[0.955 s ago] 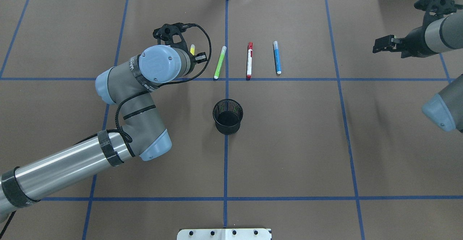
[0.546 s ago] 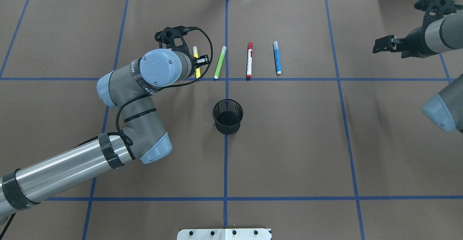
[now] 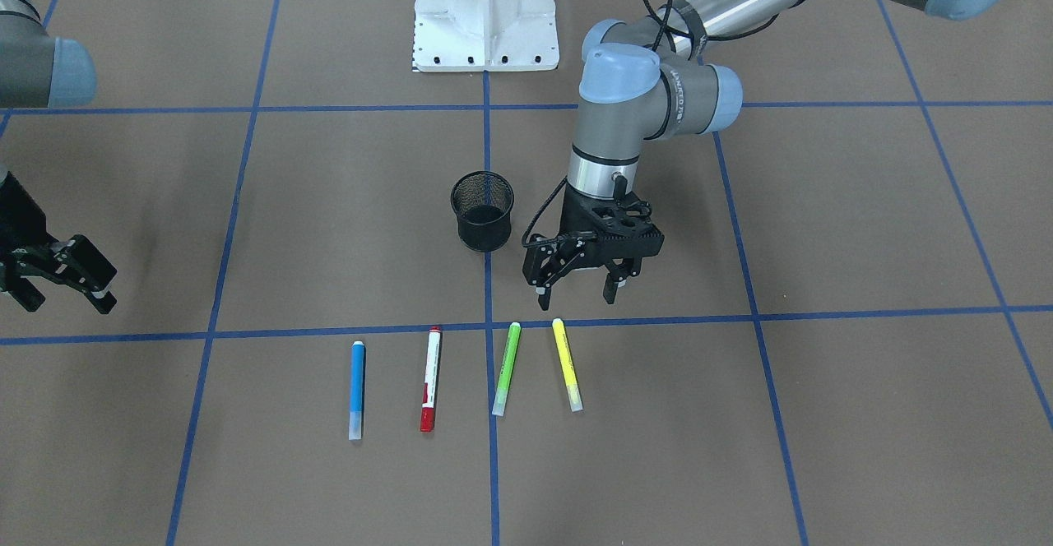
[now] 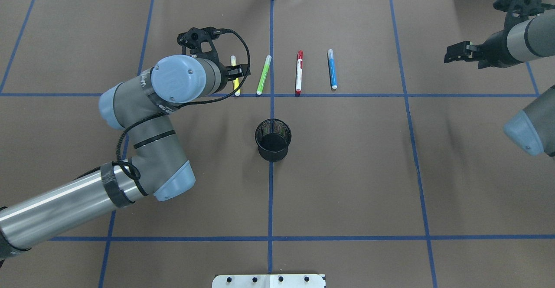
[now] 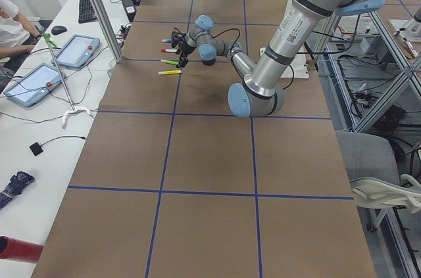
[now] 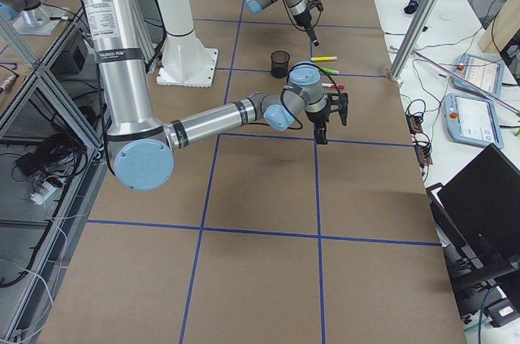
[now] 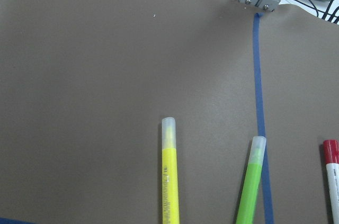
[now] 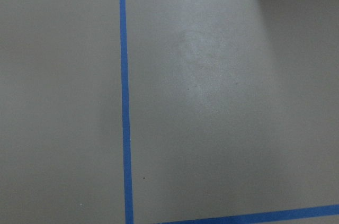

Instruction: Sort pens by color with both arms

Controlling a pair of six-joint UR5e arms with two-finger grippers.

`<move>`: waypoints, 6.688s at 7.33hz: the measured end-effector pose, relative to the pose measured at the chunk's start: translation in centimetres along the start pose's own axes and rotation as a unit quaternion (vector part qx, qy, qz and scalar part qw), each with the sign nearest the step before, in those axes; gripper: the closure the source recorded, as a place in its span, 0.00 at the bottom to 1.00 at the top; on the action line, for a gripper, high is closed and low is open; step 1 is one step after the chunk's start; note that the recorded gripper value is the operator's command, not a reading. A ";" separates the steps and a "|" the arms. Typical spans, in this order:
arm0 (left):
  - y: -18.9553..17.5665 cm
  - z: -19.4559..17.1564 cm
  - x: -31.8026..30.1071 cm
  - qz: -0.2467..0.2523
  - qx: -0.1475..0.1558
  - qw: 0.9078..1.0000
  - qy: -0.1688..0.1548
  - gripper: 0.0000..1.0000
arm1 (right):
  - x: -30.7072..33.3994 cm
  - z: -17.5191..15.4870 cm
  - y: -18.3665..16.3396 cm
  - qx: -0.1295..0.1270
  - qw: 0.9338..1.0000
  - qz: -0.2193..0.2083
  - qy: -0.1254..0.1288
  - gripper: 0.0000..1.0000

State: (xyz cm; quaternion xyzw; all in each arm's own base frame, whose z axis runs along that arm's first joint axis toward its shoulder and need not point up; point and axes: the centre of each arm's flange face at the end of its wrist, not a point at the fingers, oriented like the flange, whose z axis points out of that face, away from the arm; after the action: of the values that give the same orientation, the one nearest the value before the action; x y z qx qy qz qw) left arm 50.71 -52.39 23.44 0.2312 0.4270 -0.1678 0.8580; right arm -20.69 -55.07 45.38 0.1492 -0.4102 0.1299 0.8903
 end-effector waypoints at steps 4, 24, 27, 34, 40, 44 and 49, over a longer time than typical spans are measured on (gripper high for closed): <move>-7.6 -6.8 -17.1 0.149 -0.110 0.981 -0.063 0.00 | 4.1 -0.3 -2.6 -0.040 0.997 -0.049 0.036 0.01; -12.8 -17.8 -57.3 0.135 -0.316 0.939 -0.022 0.00 | 25.6 -5.5 -2.7 -0.213 0.972 -0.097 0.035 0.00; -12.3 -18.8 -56.7 0.141 -0.311 0.940 -0.020 0.00 | 26.5 -5.3 -1.9 -0.217 0.971 -0.087 0.040 0.00; -12.4 -19.0 -56.1 0.144 -0.309 0.940 -0.016 0.00 | 26.7 -5.3 -1.5 -0.218 0.971 -0.086 0.040 0.00; -12.4 -19.2 -55.8 0.148 -0.306 0.940 -0.013 0.00 | 26.7 -5.1 -1.6 -0.219 0.971 -0.086 0.040 0.00; -12.4 -19.3 -55.7 0.149 -0.306 0.940 -0.013 0.00 | 26.8 -5.0 -1.7 -0.220 0.971 -0.085 0.041 0.00; -12.6 -19.3 -55.4 0.151 -0.304 0.941 -0.013 0.00 | 26.5 -5.2 -1.8 -0.218 0.971 -0.087 0.040 0.00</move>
State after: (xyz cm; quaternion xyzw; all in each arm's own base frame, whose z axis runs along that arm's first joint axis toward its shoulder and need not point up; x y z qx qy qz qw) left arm -0.15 -47.45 54.96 0.0193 0.4068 0.0989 0.9079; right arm 0.23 -51.92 62.32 -0.0182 -0.3783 -0.0348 0.9249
